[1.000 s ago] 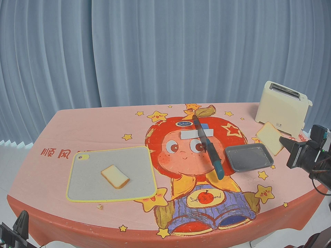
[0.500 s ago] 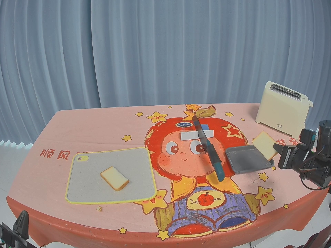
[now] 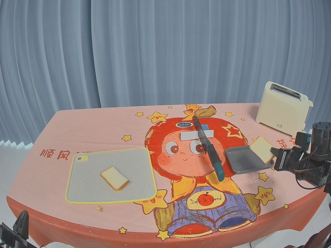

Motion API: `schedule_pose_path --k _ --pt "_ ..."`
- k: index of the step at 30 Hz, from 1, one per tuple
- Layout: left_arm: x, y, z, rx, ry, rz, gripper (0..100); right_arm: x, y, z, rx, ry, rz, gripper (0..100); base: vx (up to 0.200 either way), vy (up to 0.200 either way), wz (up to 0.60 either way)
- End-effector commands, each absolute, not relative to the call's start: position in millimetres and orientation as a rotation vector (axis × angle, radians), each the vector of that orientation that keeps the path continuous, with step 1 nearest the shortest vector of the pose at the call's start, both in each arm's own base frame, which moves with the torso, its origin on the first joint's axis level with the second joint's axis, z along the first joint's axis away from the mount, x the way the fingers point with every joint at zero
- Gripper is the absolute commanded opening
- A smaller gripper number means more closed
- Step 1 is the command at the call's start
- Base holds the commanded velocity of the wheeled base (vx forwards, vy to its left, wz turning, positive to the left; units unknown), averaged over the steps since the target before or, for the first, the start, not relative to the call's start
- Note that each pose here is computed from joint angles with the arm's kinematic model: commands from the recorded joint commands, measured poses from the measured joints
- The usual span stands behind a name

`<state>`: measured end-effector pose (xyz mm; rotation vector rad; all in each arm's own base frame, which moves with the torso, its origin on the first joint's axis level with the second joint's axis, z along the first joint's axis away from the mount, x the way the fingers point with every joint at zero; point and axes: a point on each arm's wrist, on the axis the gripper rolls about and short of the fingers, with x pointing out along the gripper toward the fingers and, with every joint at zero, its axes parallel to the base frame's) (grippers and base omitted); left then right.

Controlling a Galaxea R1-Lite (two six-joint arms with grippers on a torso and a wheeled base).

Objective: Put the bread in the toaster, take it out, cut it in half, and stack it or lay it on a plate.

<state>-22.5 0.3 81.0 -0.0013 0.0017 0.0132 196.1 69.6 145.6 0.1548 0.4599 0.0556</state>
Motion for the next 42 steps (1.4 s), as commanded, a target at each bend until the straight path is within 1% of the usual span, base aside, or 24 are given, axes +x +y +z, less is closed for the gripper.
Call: schedule_pose_path --k 1,4,8,20,31,35,42 --pt "-21 0 76 -0.001 0.020 0.014 0 198 70 143 0.152 0.474 0.057 0 0.000 0.000 0.00" --pt "-21 0 76 -0.001 0.020 0.014 0 200 71 140 0.153 0.485 0.055 0 0.000 0.000 0.00" --pt "-21 0 76 -0.001 0.020 0.014 0 204 73 141 0.205 0.484 0.034 0 0.000 0.000 0.00" --pt "-21 0 76 -0.001 0.020 0.014 0 209 74 130 0.199 0.531 0.021 0 0.000 0.000 0.00" --pt "-21 0 76 -0.001 0.020 0.014 0 225 77 107 0.171 0.622 -0.010 0 0.000 0.000 0.00" --pt "-21 0 76 -0.001 0.020 0.014 0 229 78 108 0.185 0.616 -0.015 0 0.000 0.000 0.00" --pt "-21 0 76 -0.001 0.020 0.015 0 241 80 110 0.265 0.604 -0.045 0 0.000 0.000 0.00"
